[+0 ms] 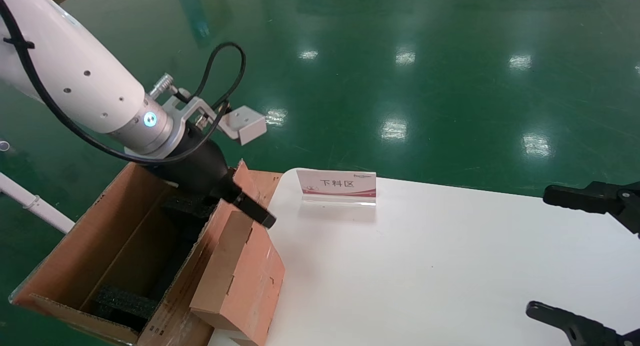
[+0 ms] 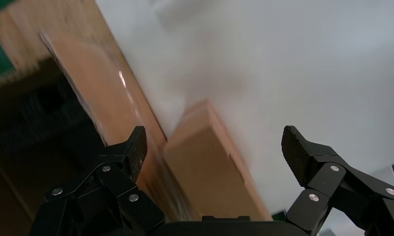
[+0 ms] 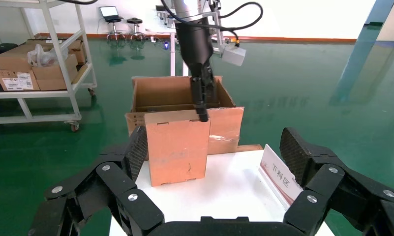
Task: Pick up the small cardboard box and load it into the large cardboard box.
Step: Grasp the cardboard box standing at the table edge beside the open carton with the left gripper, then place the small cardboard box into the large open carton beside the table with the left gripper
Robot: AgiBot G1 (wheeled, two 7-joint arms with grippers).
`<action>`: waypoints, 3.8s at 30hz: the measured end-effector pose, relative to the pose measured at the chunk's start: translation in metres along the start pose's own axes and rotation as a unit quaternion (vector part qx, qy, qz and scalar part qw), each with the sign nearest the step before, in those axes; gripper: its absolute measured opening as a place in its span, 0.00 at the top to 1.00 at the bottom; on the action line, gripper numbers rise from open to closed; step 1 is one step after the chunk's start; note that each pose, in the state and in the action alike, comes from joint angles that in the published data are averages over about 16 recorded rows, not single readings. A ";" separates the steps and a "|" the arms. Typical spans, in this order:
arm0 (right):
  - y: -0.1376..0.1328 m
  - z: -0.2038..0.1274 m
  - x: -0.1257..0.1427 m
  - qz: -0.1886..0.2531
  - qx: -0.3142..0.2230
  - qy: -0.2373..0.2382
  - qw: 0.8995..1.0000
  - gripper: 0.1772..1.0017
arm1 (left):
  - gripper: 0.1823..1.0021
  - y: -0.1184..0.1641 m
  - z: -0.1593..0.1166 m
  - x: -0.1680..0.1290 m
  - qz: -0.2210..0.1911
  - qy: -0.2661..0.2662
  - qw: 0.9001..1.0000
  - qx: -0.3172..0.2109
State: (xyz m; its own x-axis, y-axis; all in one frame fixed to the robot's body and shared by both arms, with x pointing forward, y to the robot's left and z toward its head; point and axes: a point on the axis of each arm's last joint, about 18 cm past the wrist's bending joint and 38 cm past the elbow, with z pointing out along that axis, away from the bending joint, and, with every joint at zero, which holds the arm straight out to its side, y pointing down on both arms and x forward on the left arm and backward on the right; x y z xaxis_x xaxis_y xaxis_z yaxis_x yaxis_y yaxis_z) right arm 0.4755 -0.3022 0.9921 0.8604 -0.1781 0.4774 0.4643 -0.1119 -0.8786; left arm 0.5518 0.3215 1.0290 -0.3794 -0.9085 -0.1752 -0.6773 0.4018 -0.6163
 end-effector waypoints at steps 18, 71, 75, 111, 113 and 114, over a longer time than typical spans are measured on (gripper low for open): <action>0.000 0.000 0.000 0.000 0.000 0.000 1.000 0.00 | 0.00 0.023 0.010 0.004 -0.028 -0.007 0.997 -0.075; 0.000 0.000 0.000 0.000 0.000 0.000 1.000 0.25 | 0.30 0.034 0.029 0.004 -0.031 -0.009 0.995 -0.099; 0.000 0.000 0.000 0.000 0.000 0.000 1.000 0.36 | 0.41 0.034 0.029 0.004 -0.031 -0.009 0.995 -0.099; 0.000 0.000 0.000 0.000 0.000 0.000 1.000 0.98 | 0.79 -0.034 -0.162 -0.095 -0.039 -0.076 0.987 0.137; 0.000 0.000 0.000 0.000 0.000 0.000 1.000 0.98 | 0.79 -0.026 -0.171 -0.103 -0.037 -0.085 0.987 0.130; 0.000 0.000 0.000 0.000 0.000 0.000 1.000 0.98 | 0.79 -0.022 -0.174 -0.106 -0.036 -0.090 0.987 0.125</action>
State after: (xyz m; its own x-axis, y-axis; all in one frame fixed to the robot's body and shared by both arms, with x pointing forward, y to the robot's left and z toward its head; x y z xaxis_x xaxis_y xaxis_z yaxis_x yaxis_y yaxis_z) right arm 0.4757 -0.3024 0.9921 0.8605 -0.1787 0.4771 0.4641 -0.1117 -0.8787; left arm 0.4974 0.4290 1.1951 -0.2032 -0.9483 -0.2439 -0.5128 0.3153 -0.7985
